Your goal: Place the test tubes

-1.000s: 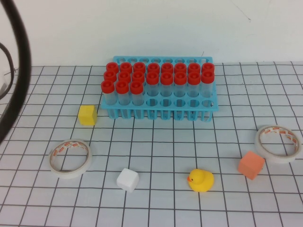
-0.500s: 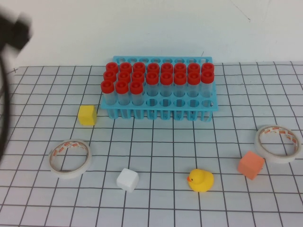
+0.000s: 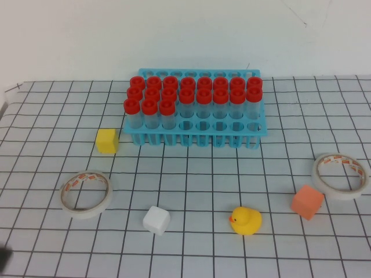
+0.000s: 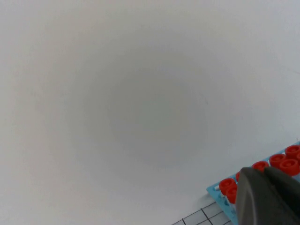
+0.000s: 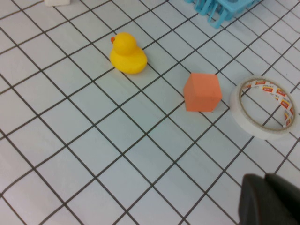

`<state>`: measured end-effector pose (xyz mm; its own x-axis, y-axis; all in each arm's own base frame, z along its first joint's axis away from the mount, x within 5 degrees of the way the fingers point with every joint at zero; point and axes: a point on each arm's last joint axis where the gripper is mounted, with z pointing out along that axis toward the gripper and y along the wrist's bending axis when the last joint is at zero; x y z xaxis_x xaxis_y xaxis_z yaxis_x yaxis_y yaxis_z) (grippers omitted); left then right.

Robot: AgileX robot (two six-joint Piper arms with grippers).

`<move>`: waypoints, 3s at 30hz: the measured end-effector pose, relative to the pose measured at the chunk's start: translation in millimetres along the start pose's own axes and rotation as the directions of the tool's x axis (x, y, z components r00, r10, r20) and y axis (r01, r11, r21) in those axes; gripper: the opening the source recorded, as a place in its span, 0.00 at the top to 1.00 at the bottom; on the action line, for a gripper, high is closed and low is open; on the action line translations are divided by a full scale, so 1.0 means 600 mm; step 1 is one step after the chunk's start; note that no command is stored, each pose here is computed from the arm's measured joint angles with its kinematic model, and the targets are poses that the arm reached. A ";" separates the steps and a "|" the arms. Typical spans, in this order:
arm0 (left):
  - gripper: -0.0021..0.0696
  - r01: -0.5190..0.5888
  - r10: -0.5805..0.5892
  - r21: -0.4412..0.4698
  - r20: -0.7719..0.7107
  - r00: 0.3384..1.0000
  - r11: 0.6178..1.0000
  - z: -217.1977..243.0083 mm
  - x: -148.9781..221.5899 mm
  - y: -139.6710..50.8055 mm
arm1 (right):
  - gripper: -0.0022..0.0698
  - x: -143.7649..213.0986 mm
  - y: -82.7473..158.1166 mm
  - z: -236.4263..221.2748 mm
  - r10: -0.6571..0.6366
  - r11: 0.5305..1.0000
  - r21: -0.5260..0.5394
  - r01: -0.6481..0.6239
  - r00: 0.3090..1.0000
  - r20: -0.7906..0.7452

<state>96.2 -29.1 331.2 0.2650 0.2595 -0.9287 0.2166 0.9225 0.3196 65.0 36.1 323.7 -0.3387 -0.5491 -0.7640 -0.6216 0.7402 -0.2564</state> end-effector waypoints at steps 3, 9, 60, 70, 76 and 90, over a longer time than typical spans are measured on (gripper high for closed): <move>0.97 0.014 -0.013 -0.020 0.076 0.997 1.000 -0.035 0.044 -0.016 | 0.97 0.000 0.000 0.000 0.000 1.000 0.000 0.000 1.000 0.000; 0.97 0.179 -0.173 -0.062 0.095 0.980 0.982 -0.088 0.134 -0.039 | 0.97 0.000 0.000 0.000 0.000 1.000 0.000 0.000 1.000 0.000; 0.97 0.279 -0.304 -0.123 -0.442 0.844 0.952 -0.127 0.228 -0.071 | 0.97 0.000 0.000 0.000 0.000 1.000 0.000 0.000 1.000 -0.002; 0.97 0.299 -0.369 -0.225 -0.430 0.824 0.928 -0.129 0.231 -0.059 | 0.97 0.000 0.000 0.000 0.000 1.000 0.000 0.000 1.000 -0.002; 0.97 0.305 -0.377 -0.229 -0.428 0.822 0.925 -0.129 0.231 -0.059 | 0.97 0.000 0.000 0.000 0.000 1.000 0.000 0.000 1.000 -0.002; 0.97 0.381 -0.448 -0.237 -0.411 0.794 0.893 -0.128 0.230 -0.063 | 0.97 0.000 0.000 0.000 0.000 1.000 0.000 0.000 1.000 -0.002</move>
<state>52.5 -6.2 176.6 -0.2729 -0.0897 -0.9579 0.0719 0.9910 -0.1133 64.9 36.0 323.6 -0.3400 -0.5498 -0.7629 -0.6215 0.7402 -0.2565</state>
